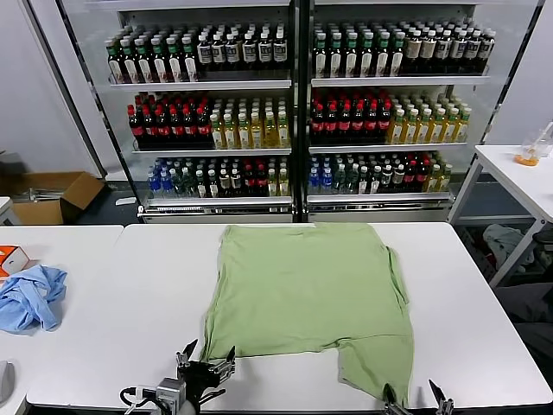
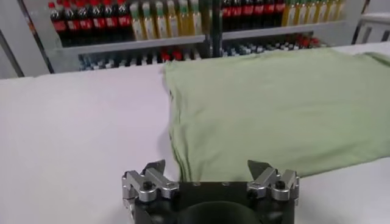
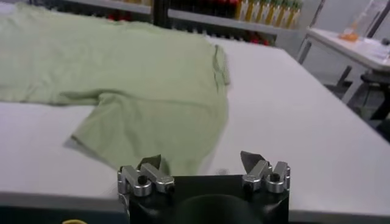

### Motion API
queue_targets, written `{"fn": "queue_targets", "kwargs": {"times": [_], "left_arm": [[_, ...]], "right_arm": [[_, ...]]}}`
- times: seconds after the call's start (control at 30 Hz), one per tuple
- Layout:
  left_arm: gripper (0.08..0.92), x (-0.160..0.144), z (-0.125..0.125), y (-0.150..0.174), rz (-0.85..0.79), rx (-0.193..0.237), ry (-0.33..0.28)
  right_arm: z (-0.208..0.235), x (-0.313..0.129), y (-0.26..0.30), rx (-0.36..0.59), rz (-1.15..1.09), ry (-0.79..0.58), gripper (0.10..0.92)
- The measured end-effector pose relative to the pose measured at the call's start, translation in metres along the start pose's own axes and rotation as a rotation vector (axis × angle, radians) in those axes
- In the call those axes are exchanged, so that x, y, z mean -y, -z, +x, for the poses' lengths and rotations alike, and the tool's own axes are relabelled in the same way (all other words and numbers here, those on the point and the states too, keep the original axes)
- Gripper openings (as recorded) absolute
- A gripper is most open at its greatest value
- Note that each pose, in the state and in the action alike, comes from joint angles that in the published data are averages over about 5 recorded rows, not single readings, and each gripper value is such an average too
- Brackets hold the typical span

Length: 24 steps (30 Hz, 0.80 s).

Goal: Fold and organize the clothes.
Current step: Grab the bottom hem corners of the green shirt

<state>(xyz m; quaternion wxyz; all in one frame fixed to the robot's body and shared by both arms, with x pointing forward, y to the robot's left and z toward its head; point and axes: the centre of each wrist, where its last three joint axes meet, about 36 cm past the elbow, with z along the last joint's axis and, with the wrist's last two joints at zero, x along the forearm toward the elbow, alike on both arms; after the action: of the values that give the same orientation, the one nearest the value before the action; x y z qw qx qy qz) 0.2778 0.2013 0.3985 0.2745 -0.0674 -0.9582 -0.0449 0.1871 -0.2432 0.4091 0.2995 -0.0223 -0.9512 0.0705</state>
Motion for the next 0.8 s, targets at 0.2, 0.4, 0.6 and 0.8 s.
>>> {"fn": "queue_targets", "kwargs": {"times": [0.2, 0.4, 0.6, 0.8], "left_arm": [[0.672, 0.0006, 0.0003, -0.0017, 0.014, -0.015, -0.01], [0.499, 0.0001, 0.0008, -0.0028, 0.032, -0.028, -0.026], [0.325, -0.0025, 0.001, -0.0018, 0.054, -0.029, -0.042], [0.157, -0.0052, 0.0041, 0.0008, 0.087, -0.013, -0.067]], "right_arm": [[0.0006, -0.0022, -0.0005, -0.024, -0.029, 0.034, 0.603], [0.0014, -0.0017, 0.0007, -0.033, -0.053, 0.071, 0.43], [0.0017, 0.0013, 0.0036, -0.017, -0.064, 0.101, 0.256], [0.0032, 0.0057, 0.0092, 0.027, -0.066, 0.123, 0.113]]}}
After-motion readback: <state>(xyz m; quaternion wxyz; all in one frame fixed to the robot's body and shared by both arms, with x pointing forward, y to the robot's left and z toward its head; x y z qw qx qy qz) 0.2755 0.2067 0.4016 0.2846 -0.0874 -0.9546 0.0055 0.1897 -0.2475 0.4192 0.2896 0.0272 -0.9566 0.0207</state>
